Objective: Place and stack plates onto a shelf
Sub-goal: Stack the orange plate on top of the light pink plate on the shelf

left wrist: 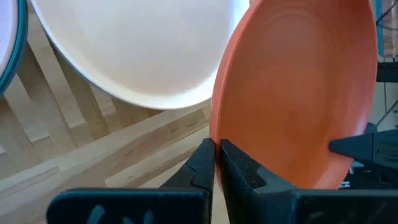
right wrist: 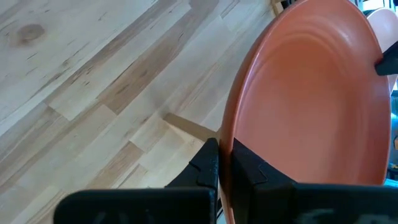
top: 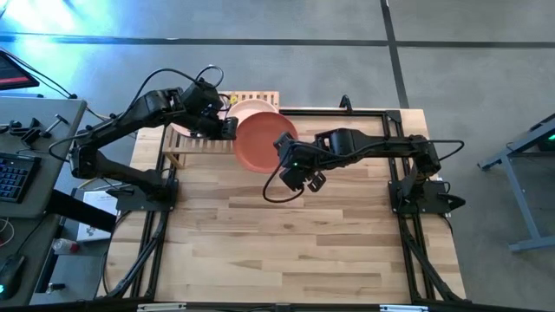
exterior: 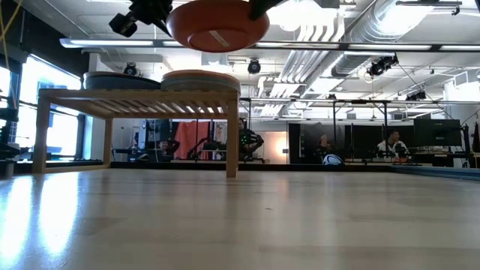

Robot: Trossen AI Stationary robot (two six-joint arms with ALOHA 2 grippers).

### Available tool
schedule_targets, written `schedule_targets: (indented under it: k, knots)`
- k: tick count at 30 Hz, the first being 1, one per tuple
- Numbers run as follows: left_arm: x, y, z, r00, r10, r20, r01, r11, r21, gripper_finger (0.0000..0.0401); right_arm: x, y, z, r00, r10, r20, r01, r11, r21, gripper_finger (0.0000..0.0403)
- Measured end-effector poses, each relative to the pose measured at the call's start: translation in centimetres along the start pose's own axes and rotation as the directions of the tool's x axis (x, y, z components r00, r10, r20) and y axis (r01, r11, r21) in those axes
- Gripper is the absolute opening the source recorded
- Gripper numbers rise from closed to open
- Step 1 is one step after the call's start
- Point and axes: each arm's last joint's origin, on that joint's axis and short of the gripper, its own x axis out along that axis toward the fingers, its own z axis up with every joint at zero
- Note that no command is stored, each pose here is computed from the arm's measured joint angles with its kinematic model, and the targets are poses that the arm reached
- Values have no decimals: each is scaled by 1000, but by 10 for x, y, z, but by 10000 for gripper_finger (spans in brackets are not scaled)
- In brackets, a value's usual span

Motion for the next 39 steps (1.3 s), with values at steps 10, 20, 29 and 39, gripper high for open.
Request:
schedule_targets:
  k: [10,20,29,39]
  knots:
    - [1,0,0,1000,7,1,-7,1000,-3,8,0,-1,1,1000,-15,12,14,1000,5,0]
    - [4,3,0,1000,25,-7,-25,998,59,8,0,-2,2,1000,-19,16,19,1000,5,0]
    - [4,3,1,1000,16,-2,-16,996,87,17,0,-2,2,999,-24,20,24,1000,12,0]
    - [4,4,2,999,40,32,-41,999,35,83,0,-3,2,999,-31,20,31,999,12,0]
